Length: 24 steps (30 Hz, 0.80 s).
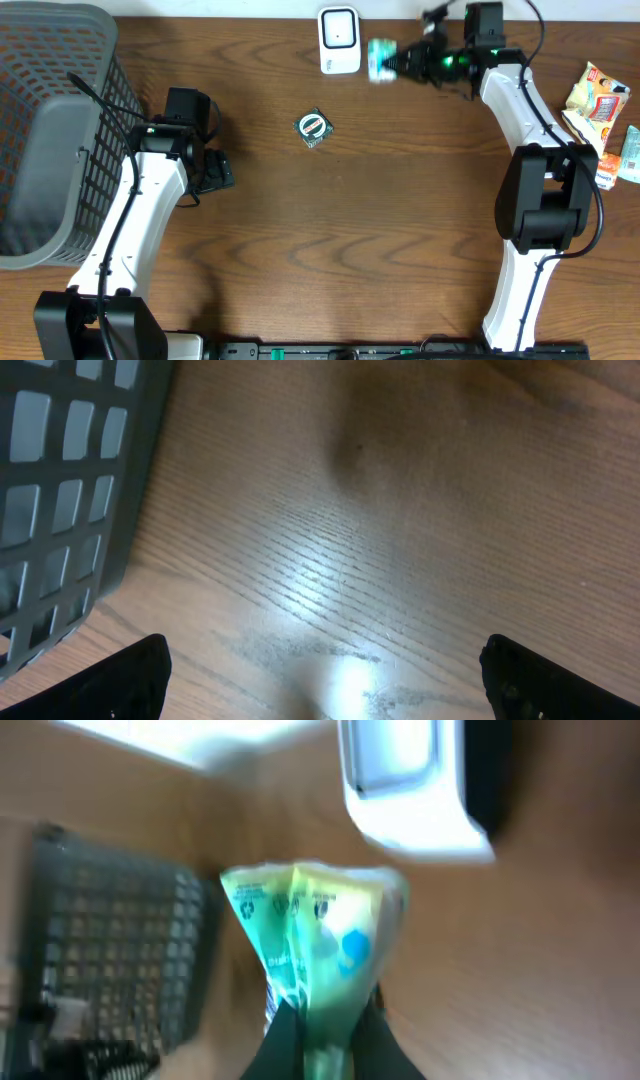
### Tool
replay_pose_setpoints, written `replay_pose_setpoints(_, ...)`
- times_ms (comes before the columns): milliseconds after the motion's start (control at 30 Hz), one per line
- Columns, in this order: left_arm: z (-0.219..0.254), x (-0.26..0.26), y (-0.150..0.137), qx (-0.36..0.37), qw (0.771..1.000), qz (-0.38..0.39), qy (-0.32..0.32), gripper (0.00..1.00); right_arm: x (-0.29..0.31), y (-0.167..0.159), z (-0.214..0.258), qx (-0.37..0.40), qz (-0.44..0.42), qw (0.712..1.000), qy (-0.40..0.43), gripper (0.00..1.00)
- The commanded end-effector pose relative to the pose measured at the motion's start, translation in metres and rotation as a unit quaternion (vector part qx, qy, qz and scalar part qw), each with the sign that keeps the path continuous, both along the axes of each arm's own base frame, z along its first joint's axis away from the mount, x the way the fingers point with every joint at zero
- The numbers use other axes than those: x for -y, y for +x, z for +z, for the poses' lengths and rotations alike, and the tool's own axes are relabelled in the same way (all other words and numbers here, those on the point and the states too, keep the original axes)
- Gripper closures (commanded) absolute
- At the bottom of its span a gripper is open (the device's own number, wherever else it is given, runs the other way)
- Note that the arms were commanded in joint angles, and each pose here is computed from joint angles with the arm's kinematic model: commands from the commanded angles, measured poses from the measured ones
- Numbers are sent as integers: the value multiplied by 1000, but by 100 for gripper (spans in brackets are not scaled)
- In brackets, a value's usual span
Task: Scan the item barcode
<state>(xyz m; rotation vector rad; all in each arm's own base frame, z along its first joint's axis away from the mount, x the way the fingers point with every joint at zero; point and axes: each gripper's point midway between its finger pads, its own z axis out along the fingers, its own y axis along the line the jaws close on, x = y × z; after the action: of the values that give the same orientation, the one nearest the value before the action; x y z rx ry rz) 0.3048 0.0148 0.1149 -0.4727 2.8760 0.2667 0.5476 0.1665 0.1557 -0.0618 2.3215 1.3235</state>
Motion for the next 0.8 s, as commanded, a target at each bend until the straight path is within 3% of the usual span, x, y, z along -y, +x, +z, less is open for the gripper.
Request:
replay_pose_setpoints(0, -1, -5, -2, -1, 1000, 10, 9, 2, -22, 6, 71, -21, 9, 990, 139, 99)
replay_pose_setpoints(167, -1, -5, -2, -1, 1000, 10, 9, 2, -32, 6, 149, 51, 52, 970, 230, 99)
replay_pose_setpoints(333, 0, -5, -2, -1, 1000, 10, 9, 3, -45, -36, 204, 135, 148, 944, 261, 99)
replay_pose_setpoints(767, -1, -5, -2, -1, 1000, 10, 9, 2, -88, -72, 204, 101, 222, 934, 260, 98)
